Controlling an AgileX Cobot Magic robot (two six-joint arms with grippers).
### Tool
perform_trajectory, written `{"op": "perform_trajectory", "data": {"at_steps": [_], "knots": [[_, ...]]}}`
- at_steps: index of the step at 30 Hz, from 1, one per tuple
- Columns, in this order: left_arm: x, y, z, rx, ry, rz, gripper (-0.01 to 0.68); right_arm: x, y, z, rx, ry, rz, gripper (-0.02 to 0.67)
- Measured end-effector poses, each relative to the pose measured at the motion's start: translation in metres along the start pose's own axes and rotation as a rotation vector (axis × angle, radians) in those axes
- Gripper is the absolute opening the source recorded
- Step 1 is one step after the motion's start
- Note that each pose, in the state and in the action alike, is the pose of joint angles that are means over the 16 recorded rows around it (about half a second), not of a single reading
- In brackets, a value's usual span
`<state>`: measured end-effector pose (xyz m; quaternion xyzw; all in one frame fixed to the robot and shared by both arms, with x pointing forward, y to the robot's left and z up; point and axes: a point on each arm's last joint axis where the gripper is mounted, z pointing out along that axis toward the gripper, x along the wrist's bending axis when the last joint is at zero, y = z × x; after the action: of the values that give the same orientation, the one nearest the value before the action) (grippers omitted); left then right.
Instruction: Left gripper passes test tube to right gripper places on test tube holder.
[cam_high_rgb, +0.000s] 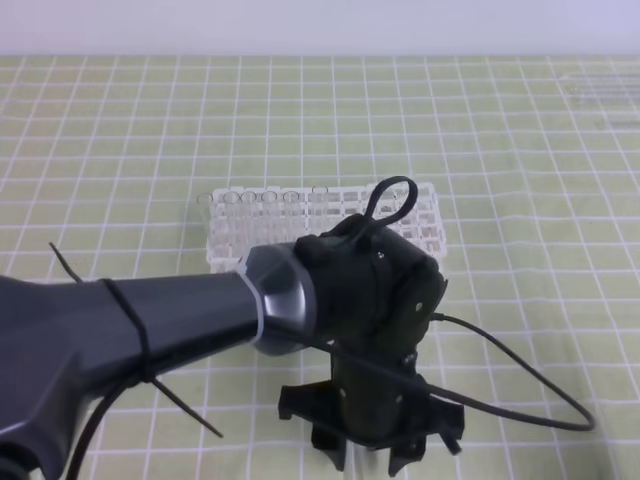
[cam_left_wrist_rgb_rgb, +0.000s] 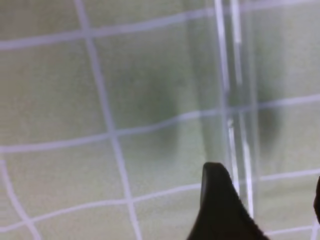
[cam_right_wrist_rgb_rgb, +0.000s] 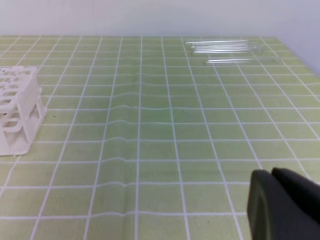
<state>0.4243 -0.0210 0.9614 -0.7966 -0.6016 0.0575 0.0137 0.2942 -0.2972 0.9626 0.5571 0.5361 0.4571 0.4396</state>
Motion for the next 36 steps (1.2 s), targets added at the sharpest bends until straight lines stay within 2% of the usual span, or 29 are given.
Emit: {"op": "perform_trajectory", "data": {"at_steps": [15,36], "knots": [[0.002,-0.001,0.013,-0.018,-0.022,-0.065,0.036,0.000,0.000,0.000,0.000,0.000,0.000,-0.002],[0.012,-0.009,0.026,-0.005,-0.004,-0.078,0.025,0.000,0.000,0.000,0.000,0.000,0.000,-0.002]]}}
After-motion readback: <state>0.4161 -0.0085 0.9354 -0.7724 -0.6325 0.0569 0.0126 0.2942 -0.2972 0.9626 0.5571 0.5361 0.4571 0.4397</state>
